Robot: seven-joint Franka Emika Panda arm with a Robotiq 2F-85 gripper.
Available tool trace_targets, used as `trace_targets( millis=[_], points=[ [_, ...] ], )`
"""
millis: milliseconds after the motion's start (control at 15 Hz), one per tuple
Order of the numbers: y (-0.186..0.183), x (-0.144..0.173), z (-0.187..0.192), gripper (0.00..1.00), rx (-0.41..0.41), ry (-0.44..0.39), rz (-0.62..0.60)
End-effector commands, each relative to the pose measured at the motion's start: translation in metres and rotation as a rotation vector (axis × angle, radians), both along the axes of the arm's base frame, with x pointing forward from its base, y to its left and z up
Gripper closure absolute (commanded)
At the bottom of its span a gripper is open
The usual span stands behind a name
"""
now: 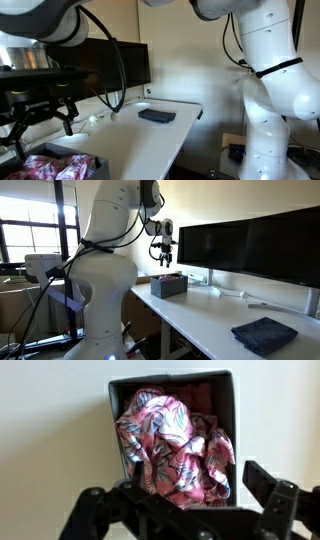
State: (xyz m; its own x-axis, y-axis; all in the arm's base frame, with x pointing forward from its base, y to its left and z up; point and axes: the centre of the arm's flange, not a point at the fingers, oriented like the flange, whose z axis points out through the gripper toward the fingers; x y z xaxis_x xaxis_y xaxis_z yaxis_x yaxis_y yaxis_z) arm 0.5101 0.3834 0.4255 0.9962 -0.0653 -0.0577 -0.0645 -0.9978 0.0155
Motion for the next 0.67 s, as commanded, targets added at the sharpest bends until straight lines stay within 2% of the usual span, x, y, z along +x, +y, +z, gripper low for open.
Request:
trace_targets(
  millis=[0, 600],
  points=[
    [-0.0006, -0.0031, 0.0014, 0.00, 0.001, 0.001, 0.004],
    [-0.0030, -0.0068, 0.0010, 0.00, -0.001, 0.006, 0.006]
  ],
)
